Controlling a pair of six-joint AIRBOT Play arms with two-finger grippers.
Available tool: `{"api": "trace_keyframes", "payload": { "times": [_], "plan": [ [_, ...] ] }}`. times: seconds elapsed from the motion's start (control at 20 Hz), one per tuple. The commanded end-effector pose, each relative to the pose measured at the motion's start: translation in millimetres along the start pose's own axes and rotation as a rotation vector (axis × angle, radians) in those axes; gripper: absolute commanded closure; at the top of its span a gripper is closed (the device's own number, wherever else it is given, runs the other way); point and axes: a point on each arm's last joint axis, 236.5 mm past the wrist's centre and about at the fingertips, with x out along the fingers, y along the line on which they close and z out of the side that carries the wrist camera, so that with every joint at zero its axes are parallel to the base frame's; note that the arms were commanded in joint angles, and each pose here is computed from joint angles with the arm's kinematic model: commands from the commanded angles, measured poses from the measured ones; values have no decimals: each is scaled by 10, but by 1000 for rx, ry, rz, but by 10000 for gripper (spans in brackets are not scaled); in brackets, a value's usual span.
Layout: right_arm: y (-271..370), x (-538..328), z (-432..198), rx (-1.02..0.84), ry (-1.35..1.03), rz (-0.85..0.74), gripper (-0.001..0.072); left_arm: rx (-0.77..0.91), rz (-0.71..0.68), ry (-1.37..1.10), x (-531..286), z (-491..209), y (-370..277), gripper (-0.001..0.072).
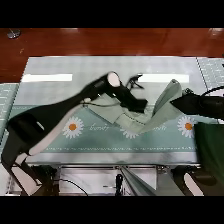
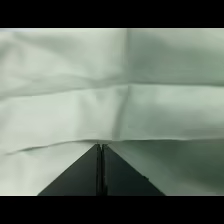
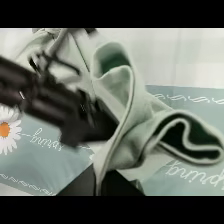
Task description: Fold the shirts.
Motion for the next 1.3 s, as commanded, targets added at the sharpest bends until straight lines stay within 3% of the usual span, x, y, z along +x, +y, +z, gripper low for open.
{"api": "trace_keyframes", "payload": {
  "times": [0.0,0.2,0.45,0.65,0.85,0.9,0.95,1.0,1.1,1.25],
  "plan": [
    [81,21,18,22,1,36,691,-154,3,-172,-1025,546,546,684],
    [599,348,225,-46,3,203,691,-204,46,-445,-2760,721,1010,683],
    [1303,1384,544,-127,94,283,691,-36,197,-777,-4351,223,619,683],
    [1716,2423,558,-131,221,309,691,20,269,-912,-4299,-431,328,683],
    [1898,3183,387,-62,280,325,690,-96,272,-959,-3898,-826,636,683],
    [1929,3331,316,-19,296,335,599,-121,267,-941,-3782,-863,727,683],
    [2013,3405,225,43,336,379,362,-141,261,-917,-3678,-886,802,683],
    [2133,3390,145,75,380,443,63,-157,258,-896,-3599,-899,871,683],
    [2214,3171,165,64,444,539,79,-187,253,-871,-3523,-883,979,683],
    [1845,2464,643,27,461,548,80,-212,248,-847,-3459,-868,1073,683]
  ]
}}
